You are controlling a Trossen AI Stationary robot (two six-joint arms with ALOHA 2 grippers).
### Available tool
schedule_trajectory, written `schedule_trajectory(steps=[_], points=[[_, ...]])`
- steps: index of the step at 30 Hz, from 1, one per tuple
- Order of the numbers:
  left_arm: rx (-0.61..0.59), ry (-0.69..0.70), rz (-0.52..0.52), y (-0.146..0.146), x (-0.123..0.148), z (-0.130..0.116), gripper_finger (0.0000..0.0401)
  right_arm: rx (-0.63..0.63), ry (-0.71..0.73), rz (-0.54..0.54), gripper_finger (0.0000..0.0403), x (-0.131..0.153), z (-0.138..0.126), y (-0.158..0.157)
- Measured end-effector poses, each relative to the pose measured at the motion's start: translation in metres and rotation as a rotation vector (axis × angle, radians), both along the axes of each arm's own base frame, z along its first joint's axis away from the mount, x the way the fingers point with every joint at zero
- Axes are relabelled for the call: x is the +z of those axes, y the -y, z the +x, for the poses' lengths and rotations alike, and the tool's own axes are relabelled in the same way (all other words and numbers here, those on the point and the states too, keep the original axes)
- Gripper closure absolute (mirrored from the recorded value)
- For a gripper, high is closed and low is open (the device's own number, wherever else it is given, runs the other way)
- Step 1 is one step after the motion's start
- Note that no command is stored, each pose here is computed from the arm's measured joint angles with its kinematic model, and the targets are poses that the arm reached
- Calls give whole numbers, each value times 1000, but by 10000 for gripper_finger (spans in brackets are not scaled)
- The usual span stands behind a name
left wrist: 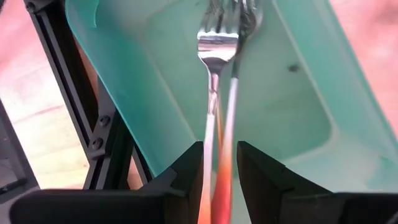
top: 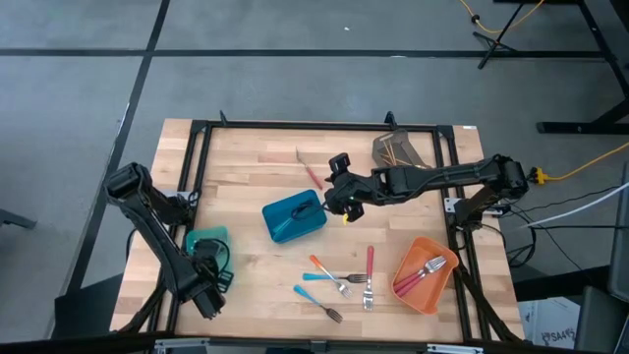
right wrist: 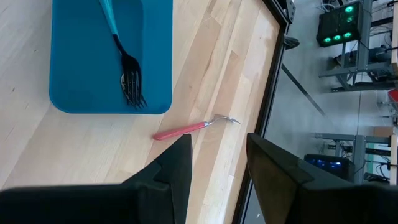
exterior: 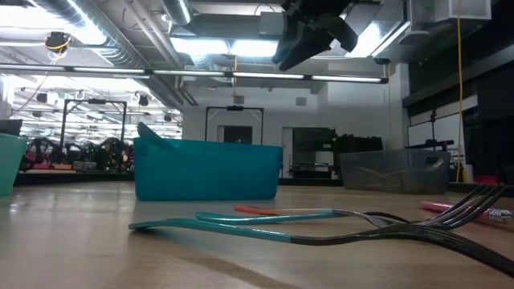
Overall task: Sort silverware by color (type)
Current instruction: Put the top pink fork into the orange bin
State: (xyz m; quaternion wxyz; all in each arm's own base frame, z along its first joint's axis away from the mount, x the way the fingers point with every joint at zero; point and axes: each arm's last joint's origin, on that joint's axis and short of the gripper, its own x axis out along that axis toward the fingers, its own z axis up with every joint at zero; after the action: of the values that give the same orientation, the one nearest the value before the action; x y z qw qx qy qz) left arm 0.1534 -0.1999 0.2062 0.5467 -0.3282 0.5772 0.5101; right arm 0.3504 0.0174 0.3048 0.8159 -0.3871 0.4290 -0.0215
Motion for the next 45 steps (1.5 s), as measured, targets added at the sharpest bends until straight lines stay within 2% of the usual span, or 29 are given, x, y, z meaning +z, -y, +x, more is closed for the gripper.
schedule_trajectory(steps=[6, 10, 16, 20, 27, 33, 38, 45], points=[[-9, 103, -67, 1, 28, 2, 310, -29, -1, 29, 258, 0, 1, 18], [-30, 257, -50, 0, 48, 6, 310, -48, 25, 132, 258, 0, 2, 39], [-58, 543, 117, -13, 68, 16, 310, -88, 121, 345, 258, 3, 3, 73], [-156, 633, 241, -29, 77, 26, 310, -125, 147, 436, 258, 3, 0, 90], [-316, 573, 344, -70, 93, 43, 310, -200, 166, 514, 258, 1, -2, 104], [-458, 459, 406, -110, 104, 53, 310, -224, 124, 528, 258, -17, 8, 108], [-508, 374, 432, -144, 111, 56, 310, -249, 124, 543, 258, -36, 23, 112], [-548, 248, 456, -183, 115, 59, 310, -362, 255, 512, 258, -59, 48, 124]])
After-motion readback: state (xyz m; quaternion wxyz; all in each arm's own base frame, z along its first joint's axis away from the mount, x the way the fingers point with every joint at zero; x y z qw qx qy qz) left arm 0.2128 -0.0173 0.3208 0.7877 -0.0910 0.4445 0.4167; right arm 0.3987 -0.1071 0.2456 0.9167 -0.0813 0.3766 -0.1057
